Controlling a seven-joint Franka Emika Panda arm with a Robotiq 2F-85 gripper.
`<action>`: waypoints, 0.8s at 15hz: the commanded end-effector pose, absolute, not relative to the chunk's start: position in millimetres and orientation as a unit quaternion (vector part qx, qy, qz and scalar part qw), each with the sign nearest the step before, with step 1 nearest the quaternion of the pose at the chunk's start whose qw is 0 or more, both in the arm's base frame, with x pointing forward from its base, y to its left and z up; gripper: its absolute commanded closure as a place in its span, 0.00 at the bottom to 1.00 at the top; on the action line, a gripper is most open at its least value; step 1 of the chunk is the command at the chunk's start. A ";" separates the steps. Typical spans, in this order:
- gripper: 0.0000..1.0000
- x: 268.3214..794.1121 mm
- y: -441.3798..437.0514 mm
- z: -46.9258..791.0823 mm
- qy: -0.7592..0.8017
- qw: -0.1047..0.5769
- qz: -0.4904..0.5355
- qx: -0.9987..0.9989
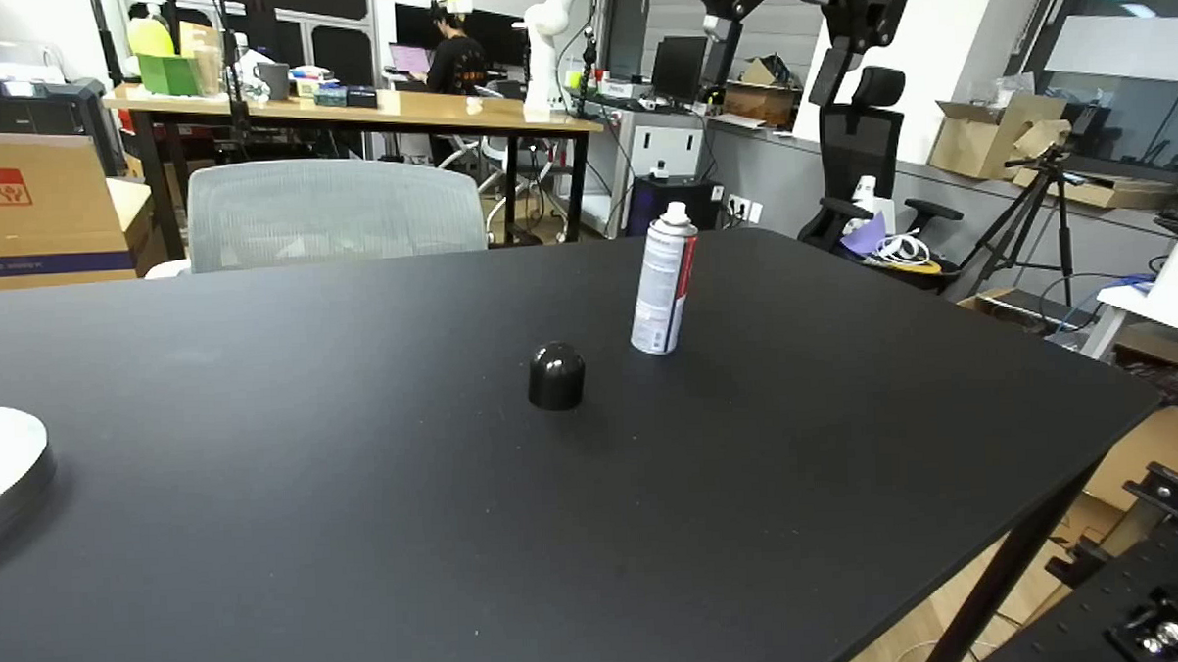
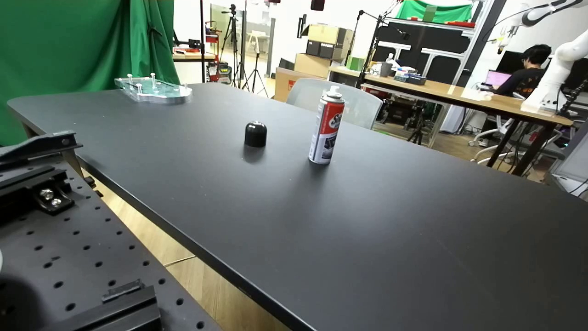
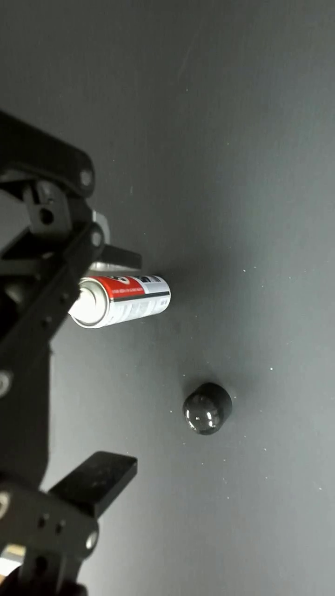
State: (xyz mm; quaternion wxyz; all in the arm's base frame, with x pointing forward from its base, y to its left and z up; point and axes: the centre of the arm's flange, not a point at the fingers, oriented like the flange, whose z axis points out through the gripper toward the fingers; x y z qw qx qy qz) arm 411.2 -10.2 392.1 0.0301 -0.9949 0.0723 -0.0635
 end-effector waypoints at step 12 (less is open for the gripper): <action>0.00 515.9 85.2 287.4 0.052 -0.025 -0.069 -0.996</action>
